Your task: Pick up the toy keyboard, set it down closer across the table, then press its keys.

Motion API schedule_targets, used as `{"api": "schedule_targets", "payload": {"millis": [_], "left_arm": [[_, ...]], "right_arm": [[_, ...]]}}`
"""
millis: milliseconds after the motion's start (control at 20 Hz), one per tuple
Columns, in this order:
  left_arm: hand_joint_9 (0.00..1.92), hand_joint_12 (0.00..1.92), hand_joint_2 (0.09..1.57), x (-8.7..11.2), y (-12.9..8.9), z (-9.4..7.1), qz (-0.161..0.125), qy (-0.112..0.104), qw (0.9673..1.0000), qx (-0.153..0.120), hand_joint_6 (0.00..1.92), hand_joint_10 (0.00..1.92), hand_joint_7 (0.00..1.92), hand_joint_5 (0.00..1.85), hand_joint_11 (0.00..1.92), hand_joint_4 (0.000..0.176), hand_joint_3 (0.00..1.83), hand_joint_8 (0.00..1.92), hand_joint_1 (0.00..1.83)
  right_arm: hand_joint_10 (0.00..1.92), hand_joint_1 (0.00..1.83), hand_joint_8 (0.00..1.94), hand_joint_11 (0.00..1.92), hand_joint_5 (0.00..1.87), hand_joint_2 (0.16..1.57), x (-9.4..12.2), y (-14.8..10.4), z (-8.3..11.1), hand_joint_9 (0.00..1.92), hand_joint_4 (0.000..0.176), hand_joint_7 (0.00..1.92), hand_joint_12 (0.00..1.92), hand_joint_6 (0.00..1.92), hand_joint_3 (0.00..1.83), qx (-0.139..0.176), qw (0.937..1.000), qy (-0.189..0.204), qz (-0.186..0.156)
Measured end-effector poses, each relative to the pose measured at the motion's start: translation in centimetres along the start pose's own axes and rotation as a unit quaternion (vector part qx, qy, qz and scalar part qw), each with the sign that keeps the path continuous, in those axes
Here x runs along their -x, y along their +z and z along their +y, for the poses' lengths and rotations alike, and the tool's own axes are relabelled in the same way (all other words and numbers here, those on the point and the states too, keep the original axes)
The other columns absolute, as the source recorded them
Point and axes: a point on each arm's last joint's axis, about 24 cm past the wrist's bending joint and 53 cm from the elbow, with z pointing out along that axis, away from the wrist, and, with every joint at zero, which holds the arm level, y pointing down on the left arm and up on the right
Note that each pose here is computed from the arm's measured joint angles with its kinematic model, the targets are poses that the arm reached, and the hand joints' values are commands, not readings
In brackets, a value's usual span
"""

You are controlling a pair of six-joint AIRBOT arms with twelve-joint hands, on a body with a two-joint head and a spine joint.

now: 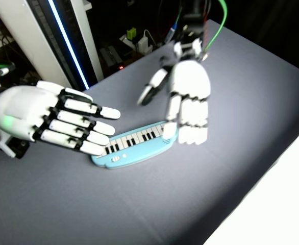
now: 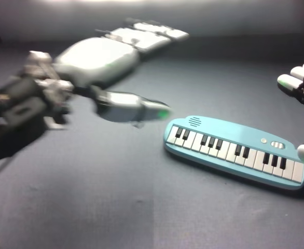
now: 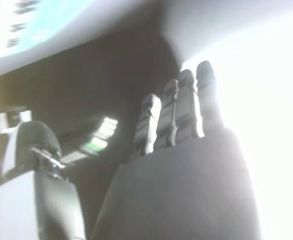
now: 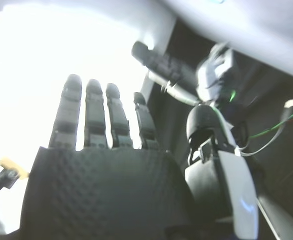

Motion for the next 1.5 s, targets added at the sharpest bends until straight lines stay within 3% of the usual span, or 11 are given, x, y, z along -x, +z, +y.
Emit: {"api": "schedule_targets", "payload": {"millis": [100, 200, 350, 500, 600, 750, 800, 1000, 1100, 1250, 1500], "left_arm": [[0.0, 0.0, 1.14, 1.4, -2.6, 1.7, -0.016, 0.004, 0.9996, 0.024, 0.0, 0.0, 0.0, 0.0, 0.0, 0.045, 0.02, 0.0, 0.4], [0.0, 0.0, 1.21, 2.2, -4.7, 2.4, -0.032, 0.006, 0.9989, 0.035, 0.0, 0.0, 0.0, 0.01, 0.0, 0.0, 0.03, 0.0, 0.53], [0.0, 0.0, 1.23, 3.8, -7.0, 3.0, -0.065, 0.004, 0.9969, 0.045, 0.0, 0.0, 0.0, 0.0, 0.0, 0.0, 0.0, 0.0, 0.59], [0.0, 0.0, 1.25, 5.1, -8.2, 3.6, -0.095, -0.004, 0.9941, 0.052, 0.01, 0.0, 0.0, 0.01, 0.0, 0.017, 0.01, 0.0, 0.65], [0.0, 0.0, 1.26, 5.3, -8.4, 3.2, -0.104, -0.009, 0.9935, 0.045, 0.0, 0.0, 0.0, 0.02, 0.0, 0.016, 0.01, 0.0, 0.64], [0.0, 0.0, 1.26, 5.2, -8.3, 2.5, -0.103, -0.005, 0.9941, 0.033, 0.0, 0.0, 0.0, 0.02, 0.0, 0.025, 0.01, 0.0, 0.63], [0.0, 0.0, 1.26, 5.2, -8.3, 2.5, -0.103, -0.005, 0.9941, 0.033, 0.0, 0.0, 0.0, 0.03, 0.0, 0.049, 0.01, 0.0, 0.62], [0.0, 0.0, 1.25, 5.3, -8.6, 2.8, -0.109, -0.008, 0.9934, 0.037, 0.0, 0.0, 0.0, 0.01, 0.0, 0.091, 0.0, 0.0, 0.6], [0.0, 0.0, 1.25, 5.4, -8.6, 2.8, -0.11, -0.008, 0.9933, 0.036, 0.01, 0.0, 0.0, 0.03, 0.0, 0.079, 0.0, 0.0, 0.66], [0.0, 0.0, 1.26, 5.2, -8.8, 2.9, -0.109, -0.009, 0.9933, 0.037, 0.01, 0.0, 0.0, 0.04, 0.0, 0.06, 0.0, 0.0, 0.67], [0.0, 0.0, 1.25, 5.0, -9.1, 3.4, -0.111, -0.017, 0.9926, 0.047, 0.01, 0.0, 0.0, 0.05, 0.0, 0.05, 0.0, 0.0, 0.62]], "right_arm": [[0.0, 0.11, 0.0, 0.0, 0.0, 1.38, -0.7, 0.8, -0.1, 0.0, 0.059, 0.0, 0.0, 0.0, 0.0, 0.0, 0.9999, 0.0, 0.011], [0.0, 0.09, 0.0, 0.0, 0.0, 1.4, -1.9, 1.9, 0.1, 0.0, 0.003, 0.0, 0.0, 0.0, 0.01, 0.005, 0.9994, -0.007, 0.032], [0.0, 0.19, 0.0, 0.0, 0.02, 1.39, -4.3, 3.6, 0.4, 0.0, 0.0, 0.0, 0.0, 0.01, 0.0, 0.012, 0.9972, -0.022, 0.07], [0.0, 0.25, 0.0, 0.0, 0.05, 1.36, -7.3, 5.2, 0.3, 0.0, 0.049, 0.0, 0.0, 0.01, 0.0, 0.008, 0.9931, -0.036, 0.111], [0.0, 0.1, 0.0, 0.0, 0.26, 1.36, -9.4, 5.6, -0.1, 0.0, 0.0, 0.0, 0.0, 0.04, 0.0, 0.003, 0.9889, -0.039, 0.143], [0.0, 0.01, 0.0, 0.0, 0.41, 1.36, -11.1, 5.8, -0.6, 0.0, 0.0, 0.0, 0.0, 0.03, 0.0, -0.004, 0.9843, -0.045, 0.171], [0.0, 0.0, 0.0, 0.0, 0.46, 1.35, -10.9, 6.0, -0.4, 0.0, 0.0, 0.0, 0.0, 0.05, 0.0, -0.001, 0.9846, -0.052, 0.167], [0.0, 0.0, 0.0, 0.0, 0.13, 1.34, -10.5, 5.9, -0.2, 0.0, 0.0, 0.0, 0.0, 0.0, 0.0, 0.0, 0.9857, -0.053, 0.16], [0.0, 0.02, 0.0, 0.0, 0.04, 1.37, -9.5, 5.1, 0.0, 0.0, 0.019, 0.0, 0.0, 0.0, 0.0, -0.002, 0.9855, -0.059, 0.159], [0.0, 0.04, 0.0, 0.0, 0.11, 1.37, -6.7, 4.9, 0.5, 0.0, 0.0, 0.0, 0.0, 0.03, 0.0, 0.004, 0.9907, -0.063, 0.12], [0.0, 0.0, 0.0, 0.0, 0.16, 1.37, -10.7, 3.3, -1.2, 0.0, 0.0, 0.0, 0.0, 0.03, 0.0, -0.019, 0.9817, -0.059, 0.18]]}}
